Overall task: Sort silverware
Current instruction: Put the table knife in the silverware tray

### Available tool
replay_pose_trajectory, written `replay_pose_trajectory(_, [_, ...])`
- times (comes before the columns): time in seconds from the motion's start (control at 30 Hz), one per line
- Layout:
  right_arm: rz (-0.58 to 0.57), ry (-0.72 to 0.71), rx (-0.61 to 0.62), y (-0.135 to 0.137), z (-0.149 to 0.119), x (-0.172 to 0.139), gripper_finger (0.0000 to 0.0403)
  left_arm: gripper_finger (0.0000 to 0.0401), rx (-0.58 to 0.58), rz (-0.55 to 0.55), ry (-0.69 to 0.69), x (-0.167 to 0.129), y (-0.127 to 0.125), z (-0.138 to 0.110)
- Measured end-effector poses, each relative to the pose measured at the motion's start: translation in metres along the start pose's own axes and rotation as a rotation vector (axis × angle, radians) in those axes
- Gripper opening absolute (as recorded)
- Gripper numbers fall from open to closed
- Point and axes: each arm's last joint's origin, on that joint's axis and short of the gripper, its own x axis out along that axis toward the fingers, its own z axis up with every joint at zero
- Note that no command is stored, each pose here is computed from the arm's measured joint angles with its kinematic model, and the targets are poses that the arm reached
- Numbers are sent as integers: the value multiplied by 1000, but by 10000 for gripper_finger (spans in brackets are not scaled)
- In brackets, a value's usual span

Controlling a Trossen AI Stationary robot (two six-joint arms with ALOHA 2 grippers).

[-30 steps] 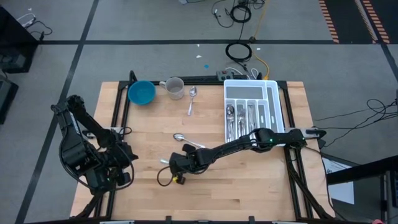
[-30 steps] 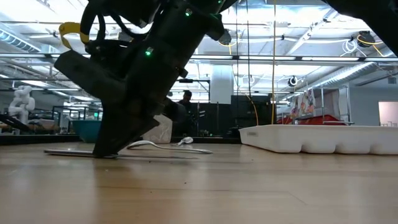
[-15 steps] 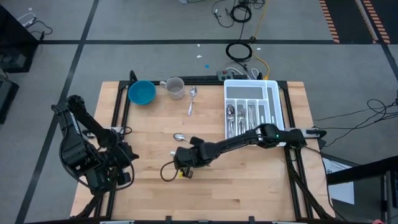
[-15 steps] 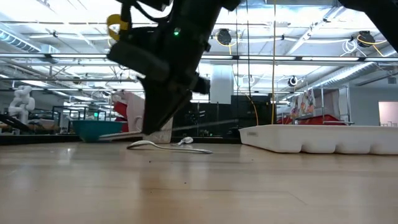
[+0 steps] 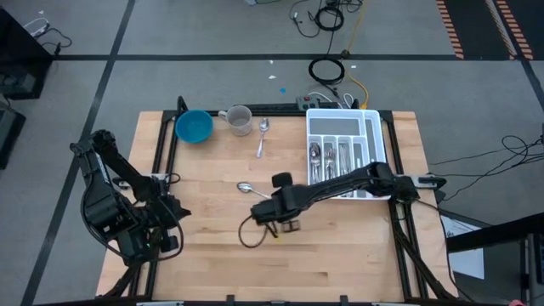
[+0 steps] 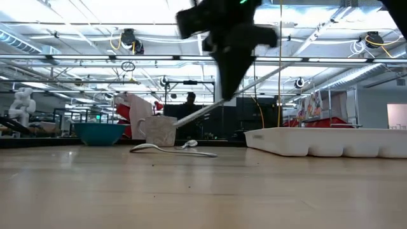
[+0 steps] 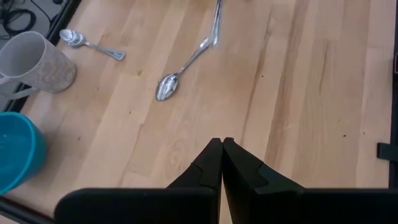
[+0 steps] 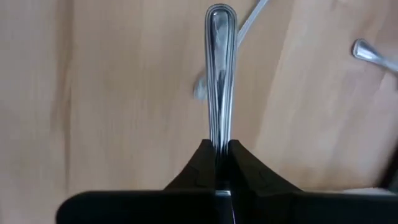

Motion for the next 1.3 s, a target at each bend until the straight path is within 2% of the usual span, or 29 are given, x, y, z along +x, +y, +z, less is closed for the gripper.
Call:
replay_pose_trajectory(0.17, [15, 89, -220, -11, -20, -18, 0, 15, 16, 2, -4, 0, 0, 0])
replay_pose_trajectory(0.4, [64, 42, -326, -38, -52, -56, 0, 15, 15, 2, -5, 0, 0, 0])
replay_pose_trajectory(0.57, [84, 69, -355, -49, -103, -67, 0, 15, -11, 8, -21, 0, 0, 1])
replay_pose_trajectory(0.63, [133, 76, -387, -47, -129, -69, 0, 15, -11, 10, -26, 0, 0, 1])
replay_pose_trajectory(0.8, [169, 76, -548, -44, -190, -70, 0, 15, -21, 33, -75, 1, 1, 3])
replay_pose_trajectory(0.97, [176, 57, -665, -47, -231, -69, 0, 15, -90, 64, -112, 4, 4, 8])
replay_pose_trajectory(1.1, [190, 75, -775, -53, -249, -58, 0, 15, -119, 91, -112, 8, 8, 14])
replay_pose_trajectory(1.3, [246, 114, -933, -64, -257, -25, 0, 15, -177, 141, -104, 17, 15, 24])
